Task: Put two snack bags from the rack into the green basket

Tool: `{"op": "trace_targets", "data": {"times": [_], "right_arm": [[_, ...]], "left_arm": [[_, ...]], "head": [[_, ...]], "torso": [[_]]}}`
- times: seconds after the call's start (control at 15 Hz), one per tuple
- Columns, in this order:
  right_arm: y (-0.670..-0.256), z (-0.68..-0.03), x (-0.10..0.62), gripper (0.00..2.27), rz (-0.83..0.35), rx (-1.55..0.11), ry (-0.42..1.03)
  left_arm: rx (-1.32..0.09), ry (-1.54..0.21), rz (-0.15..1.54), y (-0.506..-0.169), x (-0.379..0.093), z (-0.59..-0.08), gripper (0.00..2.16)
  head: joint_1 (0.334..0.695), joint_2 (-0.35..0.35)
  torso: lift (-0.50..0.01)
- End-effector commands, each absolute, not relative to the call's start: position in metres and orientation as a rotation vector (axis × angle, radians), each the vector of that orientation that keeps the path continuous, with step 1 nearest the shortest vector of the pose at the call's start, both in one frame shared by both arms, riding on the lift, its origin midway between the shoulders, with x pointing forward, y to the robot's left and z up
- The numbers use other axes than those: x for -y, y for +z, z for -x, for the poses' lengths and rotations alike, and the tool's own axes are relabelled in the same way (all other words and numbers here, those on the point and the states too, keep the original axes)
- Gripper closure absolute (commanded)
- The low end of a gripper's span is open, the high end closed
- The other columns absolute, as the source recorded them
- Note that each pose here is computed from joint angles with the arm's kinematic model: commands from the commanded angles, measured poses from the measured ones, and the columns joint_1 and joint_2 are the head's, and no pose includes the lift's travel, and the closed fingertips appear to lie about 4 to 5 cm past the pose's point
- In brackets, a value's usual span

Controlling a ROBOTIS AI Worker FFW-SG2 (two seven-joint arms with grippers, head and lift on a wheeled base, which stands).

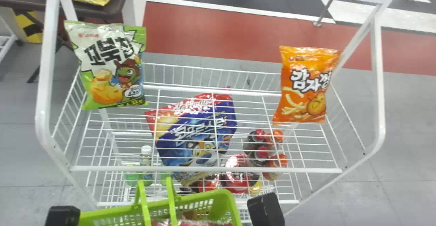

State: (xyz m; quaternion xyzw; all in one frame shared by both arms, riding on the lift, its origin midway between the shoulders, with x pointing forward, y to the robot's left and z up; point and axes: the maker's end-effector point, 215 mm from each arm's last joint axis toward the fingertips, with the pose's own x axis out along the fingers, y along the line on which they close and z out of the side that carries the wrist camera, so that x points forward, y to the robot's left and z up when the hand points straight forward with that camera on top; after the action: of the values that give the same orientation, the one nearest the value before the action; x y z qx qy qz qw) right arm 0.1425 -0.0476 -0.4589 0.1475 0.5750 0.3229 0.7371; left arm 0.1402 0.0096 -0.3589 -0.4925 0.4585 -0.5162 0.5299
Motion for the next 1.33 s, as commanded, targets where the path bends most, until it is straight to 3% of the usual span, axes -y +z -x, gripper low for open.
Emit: {"op": "trace_targets", "data": {"times": [0.0,0.27,0.33,0.4,0.47,0.53,0.93,1.27], "right_arm": [[-0.488,-0.139,0.051,2.25,-0.291,-1.311,0.672],[-0.513,-0.214,0.050,2.24,-0.216,-1.065,0.594],[-0.517,-0.215,0.051,2.11,-0.191,-1.061,0.584],[-0.516,-0.209,0.051,1.54,-0.185,-1.071,0.592],[-0.509,-0.203,0.051,0.40,-0.182,-1.071,0.599],[-0.500,-0.194,0.050,0.00,-0.177,-1.087,0.613],[-0.435,-0.176,0.070,0.13,-0.196,-1.060,0.648],[-0.375,-0.281,0.111,0.13,-0.104,-0.646,0.461]], "left_arm": [[-1.096,-1.233,1.175,-0.358,-0.009,-0.139,1.19],[-1.098,-1.240,1.168,-0.357,-0.008,-0.138,1.19],[-1.099,-1.241,1.168,-0.357,-0.008,-0.137,1.19],[-1.100,-1.238,1.165,-0.358,-0.010,-0.138,1.19],[-1.099,-1.234,1.164,-0.359,-0.012,-0.138,1.19],[-1.097,-1.234,1.166,-0.358,-0.013,-0.139,1.19],[-1.089,-1.233,1.162,-0.358,-0.014,-0.143,1.19],[-1.088,-1.232,1.167,-0.360,-0.015,-0.148,1.19]], "head": [[0.695,-0.199],[0.695,-0.204],[0.695,-0.193],[0.695,-0.176],[0.695,-0.171],[0.695,-0.167],[0.695,-0.200],[0.695,-0.279]], "torso": [[-0.002],[-0.002],[-0.002],[-0.002],[-0.002],[-0.002],[-0.002],[-0.002]]}}
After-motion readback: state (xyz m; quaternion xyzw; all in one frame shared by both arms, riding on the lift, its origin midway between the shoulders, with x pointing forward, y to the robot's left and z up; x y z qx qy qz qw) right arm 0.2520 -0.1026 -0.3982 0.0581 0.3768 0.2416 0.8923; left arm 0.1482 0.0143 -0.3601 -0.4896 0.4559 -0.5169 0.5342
